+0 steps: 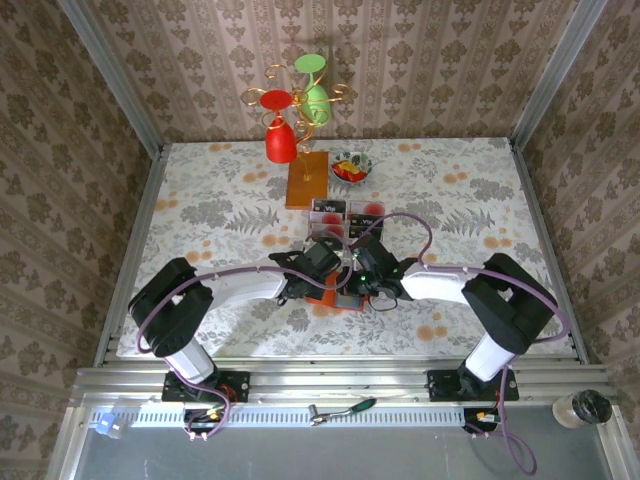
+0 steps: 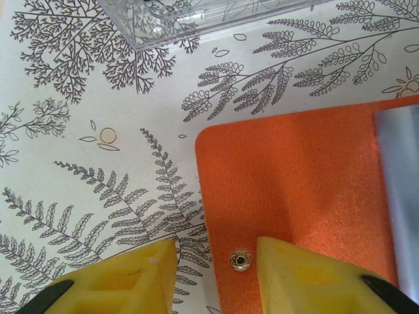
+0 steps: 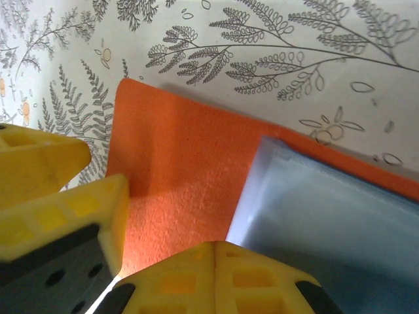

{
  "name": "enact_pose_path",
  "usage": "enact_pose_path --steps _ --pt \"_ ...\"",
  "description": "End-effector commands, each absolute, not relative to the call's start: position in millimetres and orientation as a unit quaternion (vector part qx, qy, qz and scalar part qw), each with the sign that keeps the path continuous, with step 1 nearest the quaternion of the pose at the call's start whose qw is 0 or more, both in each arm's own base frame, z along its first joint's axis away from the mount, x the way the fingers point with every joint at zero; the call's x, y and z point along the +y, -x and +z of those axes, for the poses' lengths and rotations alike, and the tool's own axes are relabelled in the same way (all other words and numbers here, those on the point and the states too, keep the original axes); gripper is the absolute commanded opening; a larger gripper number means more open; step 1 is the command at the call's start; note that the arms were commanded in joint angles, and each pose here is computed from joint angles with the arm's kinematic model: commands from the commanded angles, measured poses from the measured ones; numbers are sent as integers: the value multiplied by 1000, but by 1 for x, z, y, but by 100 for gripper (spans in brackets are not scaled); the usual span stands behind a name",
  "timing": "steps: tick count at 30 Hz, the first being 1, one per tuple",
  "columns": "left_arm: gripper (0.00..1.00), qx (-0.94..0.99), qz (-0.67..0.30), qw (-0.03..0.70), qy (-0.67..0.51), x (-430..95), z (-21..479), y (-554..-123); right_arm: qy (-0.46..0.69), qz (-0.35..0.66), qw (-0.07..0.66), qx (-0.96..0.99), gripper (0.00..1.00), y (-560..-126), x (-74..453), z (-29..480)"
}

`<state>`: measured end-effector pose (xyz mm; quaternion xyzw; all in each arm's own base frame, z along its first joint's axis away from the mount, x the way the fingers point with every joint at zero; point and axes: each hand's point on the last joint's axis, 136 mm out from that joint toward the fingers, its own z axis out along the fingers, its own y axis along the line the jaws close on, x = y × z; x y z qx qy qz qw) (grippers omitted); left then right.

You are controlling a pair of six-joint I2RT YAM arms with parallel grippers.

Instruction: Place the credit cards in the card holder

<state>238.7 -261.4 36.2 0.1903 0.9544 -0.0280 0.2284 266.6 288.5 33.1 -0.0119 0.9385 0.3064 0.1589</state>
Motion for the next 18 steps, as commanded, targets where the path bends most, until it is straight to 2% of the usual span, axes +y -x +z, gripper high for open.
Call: enact_pose_path --steps 1,18 --pt "38 953 -19 234 -192 -256 44 -236 23 332 159 930 7 -273 309 40" --pt "39 951 -54 247 -176 -262 60 -234 13 317 129 939 6 -263 305 10"
